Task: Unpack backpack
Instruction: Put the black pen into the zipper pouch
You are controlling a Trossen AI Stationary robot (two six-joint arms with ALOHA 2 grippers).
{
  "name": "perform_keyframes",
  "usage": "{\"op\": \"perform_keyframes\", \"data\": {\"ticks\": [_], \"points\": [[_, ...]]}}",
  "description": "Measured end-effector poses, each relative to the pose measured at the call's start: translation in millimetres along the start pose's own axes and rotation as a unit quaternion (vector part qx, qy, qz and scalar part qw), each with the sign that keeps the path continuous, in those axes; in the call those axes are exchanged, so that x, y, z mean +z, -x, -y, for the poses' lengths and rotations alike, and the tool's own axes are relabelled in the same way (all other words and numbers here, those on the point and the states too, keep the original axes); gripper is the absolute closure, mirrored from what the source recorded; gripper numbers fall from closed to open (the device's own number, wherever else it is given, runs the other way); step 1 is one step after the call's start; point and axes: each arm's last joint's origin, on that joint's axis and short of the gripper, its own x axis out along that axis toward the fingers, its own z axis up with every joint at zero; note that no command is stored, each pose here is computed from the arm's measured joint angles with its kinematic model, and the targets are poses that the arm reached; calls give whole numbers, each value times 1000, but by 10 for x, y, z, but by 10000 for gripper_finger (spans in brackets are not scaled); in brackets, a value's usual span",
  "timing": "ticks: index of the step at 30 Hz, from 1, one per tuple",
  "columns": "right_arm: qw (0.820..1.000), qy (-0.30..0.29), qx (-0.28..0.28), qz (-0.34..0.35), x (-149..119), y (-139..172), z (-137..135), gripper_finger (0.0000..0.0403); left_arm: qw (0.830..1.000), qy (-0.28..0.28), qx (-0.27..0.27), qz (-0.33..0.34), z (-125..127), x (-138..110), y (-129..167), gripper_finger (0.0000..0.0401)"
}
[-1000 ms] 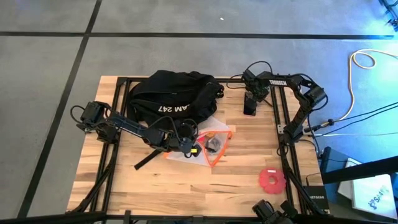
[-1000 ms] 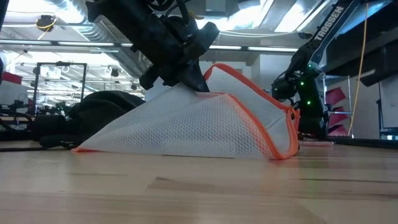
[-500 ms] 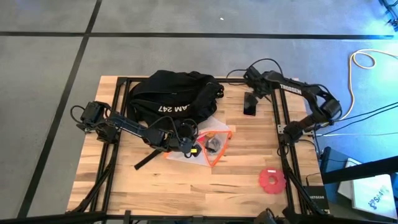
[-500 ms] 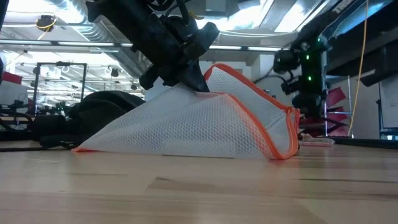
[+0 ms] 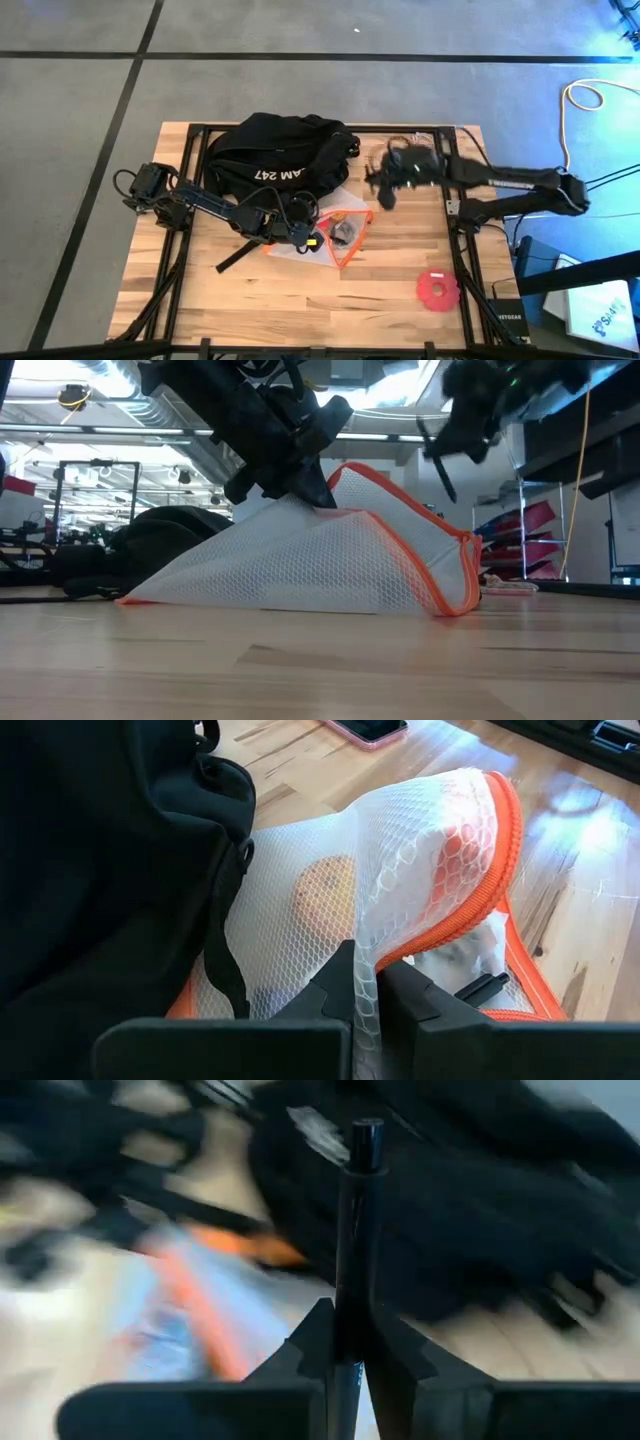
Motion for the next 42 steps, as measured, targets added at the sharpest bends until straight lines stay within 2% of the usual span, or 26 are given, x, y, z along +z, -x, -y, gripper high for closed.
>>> {"op": "perform_keyframes", "data": {"ticks": [4,7,12,20,26,34,42], "points": [[990,36,111,79,-294,-65,-357,376,1000,0,0,0,0,0,0,401],[982,46,141,116,-506,-137,-530,377,1000,1,0,1,1,1,0,401],[986,84,98,107,-711,-274,-673,380,1000,3,-2,2,2,7,-2,401],[990,131,57,21,-932,-712,-762,381,1000,8,-1,2,-1,9,-5,401],[986,146,49,66,-847,-942,-873,375,1000,8,-1,2,-1,9,-5,401],[986,164,24,11,-971,-1130,-878,355,1000,10,-1,2,-1,9,-5,401],[989,144,12,25,-948,-1134,-880,325,1000,10,-1,2,-2,10,-6,401]]}}
